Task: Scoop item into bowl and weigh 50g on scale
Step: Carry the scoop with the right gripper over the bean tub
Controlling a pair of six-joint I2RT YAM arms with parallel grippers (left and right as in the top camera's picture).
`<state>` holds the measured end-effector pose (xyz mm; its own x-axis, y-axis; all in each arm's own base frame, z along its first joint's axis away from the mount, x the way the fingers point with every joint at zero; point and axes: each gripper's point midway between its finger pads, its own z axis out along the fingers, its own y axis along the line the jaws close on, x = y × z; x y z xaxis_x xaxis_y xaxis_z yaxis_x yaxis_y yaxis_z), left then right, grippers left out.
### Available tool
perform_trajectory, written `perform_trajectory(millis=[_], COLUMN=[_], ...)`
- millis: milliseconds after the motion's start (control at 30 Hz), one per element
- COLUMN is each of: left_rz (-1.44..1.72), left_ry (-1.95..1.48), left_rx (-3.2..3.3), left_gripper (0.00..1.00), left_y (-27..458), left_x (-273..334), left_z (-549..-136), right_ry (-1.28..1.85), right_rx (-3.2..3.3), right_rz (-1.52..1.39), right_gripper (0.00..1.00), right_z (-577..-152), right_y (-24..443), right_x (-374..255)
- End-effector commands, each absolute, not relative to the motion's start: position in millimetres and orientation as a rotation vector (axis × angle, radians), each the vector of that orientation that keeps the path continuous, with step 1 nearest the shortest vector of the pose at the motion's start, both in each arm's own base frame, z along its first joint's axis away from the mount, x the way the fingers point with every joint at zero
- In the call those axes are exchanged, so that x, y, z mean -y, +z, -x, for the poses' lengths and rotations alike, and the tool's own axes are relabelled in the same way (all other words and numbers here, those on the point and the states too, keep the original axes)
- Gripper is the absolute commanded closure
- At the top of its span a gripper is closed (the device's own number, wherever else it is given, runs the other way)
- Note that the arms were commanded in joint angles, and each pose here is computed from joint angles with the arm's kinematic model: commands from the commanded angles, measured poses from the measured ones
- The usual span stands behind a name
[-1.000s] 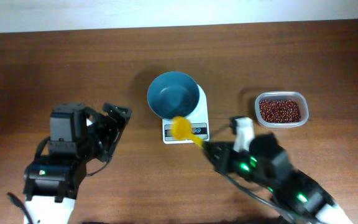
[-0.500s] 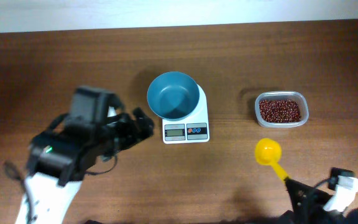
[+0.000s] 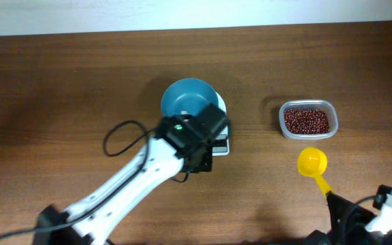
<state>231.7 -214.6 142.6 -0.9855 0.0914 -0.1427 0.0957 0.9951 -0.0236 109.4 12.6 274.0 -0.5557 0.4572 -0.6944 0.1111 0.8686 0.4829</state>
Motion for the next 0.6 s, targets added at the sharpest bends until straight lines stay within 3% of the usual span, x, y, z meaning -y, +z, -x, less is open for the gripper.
perform_trajectory(millis=[0, 200, 467, 567], left_rz=[-0.171, -0.37, -0.428, -0.466], left_ry=[0.064, -0.1, -0.142, -0.127], left_rx=[-2.99, -3.006, -2.962, -2.969], left_gripper=[1.0, 1.0, 1.0, 1.0], left_y=[123, 117, 109, 105], left_x=[218, 243, 242, 239], left_z=[-244, -241, -257, -254], right_ry=[0.313, 0.069, -0.09, -0.144], right_rx=[-2.237, -2.403, -2.444, -2.476], right_rz=[-0.448, -0.371, -0.526, -0.453], right_gripper=[0.96, 0.96, 0.96, 0.96], right_z=[-135, -165, -166, -165], right_y=[265, 275, 291, 289], right_x=[-15, -24, 1, 7])
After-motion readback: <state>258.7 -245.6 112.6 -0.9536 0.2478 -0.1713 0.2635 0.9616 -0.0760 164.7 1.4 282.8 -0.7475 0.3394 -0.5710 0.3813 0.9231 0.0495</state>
